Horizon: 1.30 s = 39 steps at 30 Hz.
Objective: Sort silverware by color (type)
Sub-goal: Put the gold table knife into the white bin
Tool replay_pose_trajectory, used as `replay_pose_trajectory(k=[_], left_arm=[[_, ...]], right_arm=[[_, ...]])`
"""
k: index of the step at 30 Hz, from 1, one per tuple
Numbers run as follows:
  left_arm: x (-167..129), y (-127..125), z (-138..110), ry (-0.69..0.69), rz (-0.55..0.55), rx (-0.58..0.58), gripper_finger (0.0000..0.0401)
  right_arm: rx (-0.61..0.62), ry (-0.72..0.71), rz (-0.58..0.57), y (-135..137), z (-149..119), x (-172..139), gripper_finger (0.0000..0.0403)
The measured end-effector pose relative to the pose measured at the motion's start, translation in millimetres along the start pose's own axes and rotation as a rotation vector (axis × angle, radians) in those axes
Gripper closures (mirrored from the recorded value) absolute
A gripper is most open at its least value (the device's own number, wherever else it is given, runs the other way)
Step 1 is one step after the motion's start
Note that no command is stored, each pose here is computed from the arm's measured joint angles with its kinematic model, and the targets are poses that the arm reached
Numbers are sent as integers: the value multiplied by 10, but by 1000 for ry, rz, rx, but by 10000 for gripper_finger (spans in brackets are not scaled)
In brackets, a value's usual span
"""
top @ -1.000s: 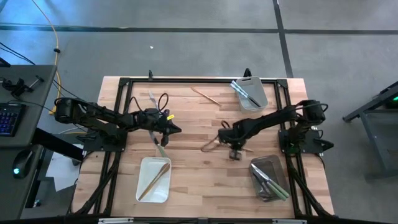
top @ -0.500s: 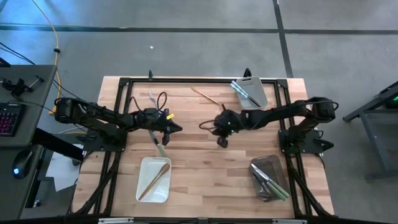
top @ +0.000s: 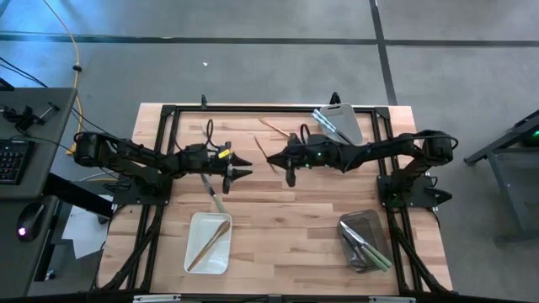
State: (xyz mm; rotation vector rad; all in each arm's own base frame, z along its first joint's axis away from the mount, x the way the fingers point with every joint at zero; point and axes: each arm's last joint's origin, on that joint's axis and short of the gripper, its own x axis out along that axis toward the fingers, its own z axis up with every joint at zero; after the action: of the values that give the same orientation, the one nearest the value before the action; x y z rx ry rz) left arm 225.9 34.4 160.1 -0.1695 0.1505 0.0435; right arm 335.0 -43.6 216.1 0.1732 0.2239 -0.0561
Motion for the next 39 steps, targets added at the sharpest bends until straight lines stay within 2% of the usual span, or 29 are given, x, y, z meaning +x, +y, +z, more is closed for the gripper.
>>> replay_pose_trajectory(k=[5,10,16,23,28,34,39], left_arm=[[79,-11,166,-60,-2,15,239],[157,-7,352,-128,65,87,223],[287,-13,503,-164,54,102,223],[425,-2,539,-162,46,87,227],[427,-2,548,-171,49,89,268],[426,-3,555,-177,53,140,377],[426,-3,550,-171,46,147,380]], right_arm=[[-29,-117,17,18,114,-7,403],[-58,-172,30,29,167,-14,403],[-85,-201,33,38,232,-8,403],[-119,-232,34,48,299,-4,403],[-128,-233,33,49,300,-4,403],[-153,-241,31,49,307,-6,403],[-150,-235,2,41,300,-4,402]])
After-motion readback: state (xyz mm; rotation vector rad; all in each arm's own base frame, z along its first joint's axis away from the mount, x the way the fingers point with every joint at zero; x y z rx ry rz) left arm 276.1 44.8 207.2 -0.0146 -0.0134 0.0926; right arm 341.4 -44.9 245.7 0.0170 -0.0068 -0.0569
